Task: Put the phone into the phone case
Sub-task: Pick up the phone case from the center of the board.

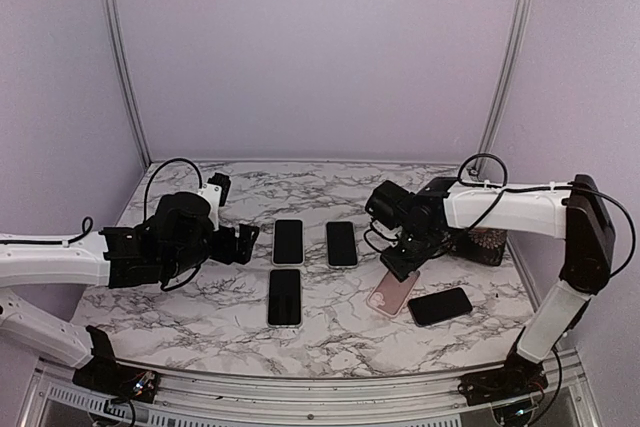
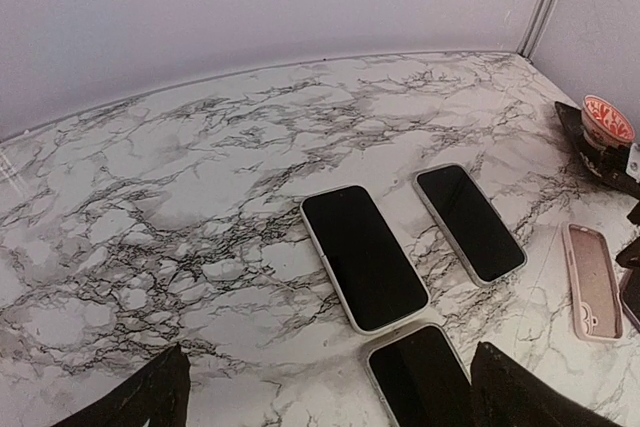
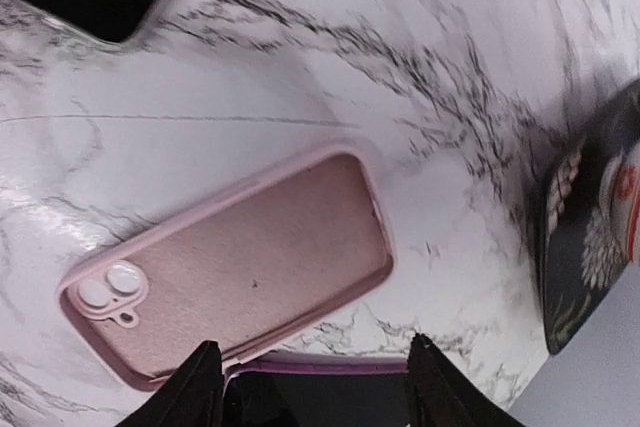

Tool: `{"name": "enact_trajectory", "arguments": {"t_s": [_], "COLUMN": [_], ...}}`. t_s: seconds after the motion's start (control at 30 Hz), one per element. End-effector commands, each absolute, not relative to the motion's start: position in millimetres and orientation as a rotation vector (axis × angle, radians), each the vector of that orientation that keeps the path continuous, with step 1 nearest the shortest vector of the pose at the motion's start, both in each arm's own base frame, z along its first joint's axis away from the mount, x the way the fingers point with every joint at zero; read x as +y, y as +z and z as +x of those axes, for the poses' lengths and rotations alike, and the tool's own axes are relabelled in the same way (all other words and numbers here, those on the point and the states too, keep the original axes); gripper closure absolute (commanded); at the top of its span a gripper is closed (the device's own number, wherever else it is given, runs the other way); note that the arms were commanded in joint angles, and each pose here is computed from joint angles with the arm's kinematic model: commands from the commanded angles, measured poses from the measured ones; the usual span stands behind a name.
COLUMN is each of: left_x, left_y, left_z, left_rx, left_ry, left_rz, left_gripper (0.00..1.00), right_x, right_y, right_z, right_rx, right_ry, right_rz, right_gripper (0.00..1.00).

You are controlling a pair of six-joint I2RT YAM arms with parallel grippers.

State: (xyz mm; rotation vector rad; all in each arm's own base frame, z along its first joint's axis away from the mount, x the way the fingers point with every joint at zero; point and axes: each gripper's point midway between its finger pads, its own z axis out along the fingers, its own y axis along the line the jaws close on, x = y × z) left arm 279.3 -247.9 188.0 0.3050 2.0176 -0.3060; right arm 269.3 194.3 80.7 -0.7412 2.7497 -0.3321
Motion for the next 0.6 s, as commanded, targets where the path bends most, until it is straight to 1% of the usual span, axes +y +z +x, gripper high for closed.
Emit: {"name": "enact_trajectory", "arguments": {"t_s": [0.0, 0.07, 0.17, 0.23, 0.33, 0.47, 0.5, 0.57], "left_x": [-260, -259, -255, -252, -250, -252, -254, -254], "left_y": [203, 206, 207, 205, 202, 200, 199, 196], "left_z": [287, 285, 282, 282, 283, 286, 286, 288], "left_rx": [1.936, 1.914, 1.896, 1.892, 1.890, 1.896, 1.898, 1.907], "left_ry": [-0.322, -0.334, -0.343, -0.324, -0.293, -0.283, -0.284, -0.272], "left_rz": [0.368, 0.365, 0.365, 0.376, 0.389, 0.411, 0.417, 0.427], "left_gripper": [0.01, 0.01, 0.01, 0.01, 0.01, 0.01, 0.01, 0.01], "right_x": [250, 261, 265, 268, 272, 263, 261, 252], "right_y": [112, 112, 108, 101, 85, 62, 59, 49], "right_z": [291, 277, 276, 283, 281, 279, 282, 288], "right_rx": [2.214, 1.951, 1.662, 1.585, 1.590, 1.594, 1.608, 1.662], "right_ry": [-0.153, -0.094, -0.110, -0.127, -0.071, -0.022, -0.018, -0.050], "right_rz": [-1.493, -1.790, -2.015, -2.097, -2.218, -2.367, -2.377, -2.406], "right_gripper": [0.35, 0.32, 0.32, 0.33, 0.34, 0.38, 0.39, 0.45]}}
